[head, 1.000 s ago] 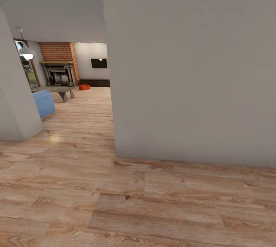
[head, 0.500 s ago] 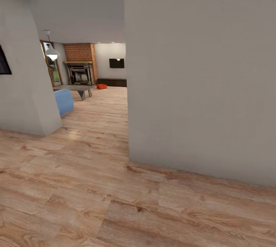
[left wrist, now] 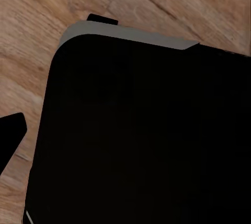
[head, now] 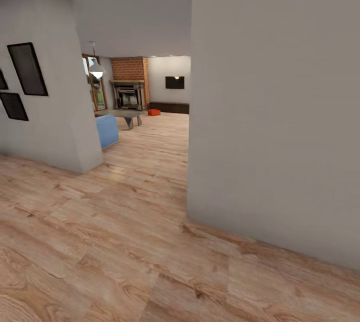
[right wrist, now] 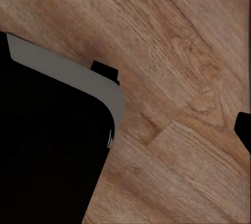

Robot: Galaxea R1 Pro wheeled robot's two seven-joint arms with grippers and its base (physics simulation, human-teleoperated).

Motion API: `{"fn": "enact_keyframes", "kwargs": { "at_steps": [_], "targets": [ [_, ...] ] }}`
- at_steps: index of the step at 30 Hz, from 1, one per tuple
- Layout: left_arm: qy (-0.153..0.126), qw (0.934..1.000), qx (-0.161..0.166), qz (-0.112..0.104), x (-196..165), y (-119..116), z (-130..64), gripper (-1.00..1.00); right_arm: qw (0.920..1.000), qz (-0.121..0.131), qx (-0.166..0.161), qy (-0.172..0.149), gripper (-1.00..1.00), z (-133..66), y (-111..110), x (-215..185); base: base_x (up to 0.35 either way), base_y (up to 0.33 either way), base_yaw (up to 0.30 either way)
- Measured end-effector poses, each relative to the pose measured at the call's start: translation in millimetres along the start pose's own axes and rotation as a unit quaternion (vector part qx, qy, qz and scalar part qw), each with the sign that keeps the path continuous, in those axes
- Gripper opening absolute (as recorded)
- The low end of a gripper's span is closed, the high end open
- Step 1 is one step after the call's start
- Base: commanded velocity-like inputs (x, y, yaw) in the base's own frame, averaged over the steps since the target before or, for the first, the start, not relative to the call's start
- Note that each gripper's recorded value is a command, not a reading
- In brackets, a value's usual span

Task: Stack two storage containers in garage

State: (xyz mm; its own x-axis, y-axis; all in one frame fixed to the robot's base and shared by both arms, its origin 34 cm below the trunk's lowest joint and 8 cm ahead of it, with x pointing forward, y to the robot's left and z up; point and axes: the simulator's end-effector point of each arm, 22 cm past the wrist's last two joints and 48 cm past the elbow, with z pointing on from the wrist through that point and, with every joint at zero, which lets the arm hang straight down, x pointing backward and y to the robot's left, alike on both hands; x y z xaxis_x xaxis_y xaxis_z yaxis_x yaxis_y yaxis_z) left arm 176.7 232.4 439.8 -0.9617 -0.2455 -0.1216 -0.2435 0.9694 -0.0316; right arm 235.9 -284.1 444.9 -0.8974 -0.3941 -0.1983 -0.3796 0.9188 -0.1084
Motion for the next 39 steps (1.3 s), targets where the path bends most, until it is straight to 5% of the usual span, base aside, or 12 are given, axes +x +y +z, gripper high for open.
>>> {"fn": "enact_keyframes", "kwargs": {
  "at_steps": [29, 39],
  "targets": [
    [0.0, 1.0, 0.0, 0.0, -0.1, 0.0, 0.0, 1.0, 1.0, 0.0, 0.0, 0.0, 1.0, 0.0, 0.0, 0.0, 0.325, 0.0, 0.276],
    [0.0, 1.0, 0.0, 0.0, -0.2, 0.0, 0.0, 1.0, 1.0, -0.004, -0.001, 0.001, 1.0, -0.1, -1.9, 1.3, 0.325, 0.0, 0.05]
  ]
}}
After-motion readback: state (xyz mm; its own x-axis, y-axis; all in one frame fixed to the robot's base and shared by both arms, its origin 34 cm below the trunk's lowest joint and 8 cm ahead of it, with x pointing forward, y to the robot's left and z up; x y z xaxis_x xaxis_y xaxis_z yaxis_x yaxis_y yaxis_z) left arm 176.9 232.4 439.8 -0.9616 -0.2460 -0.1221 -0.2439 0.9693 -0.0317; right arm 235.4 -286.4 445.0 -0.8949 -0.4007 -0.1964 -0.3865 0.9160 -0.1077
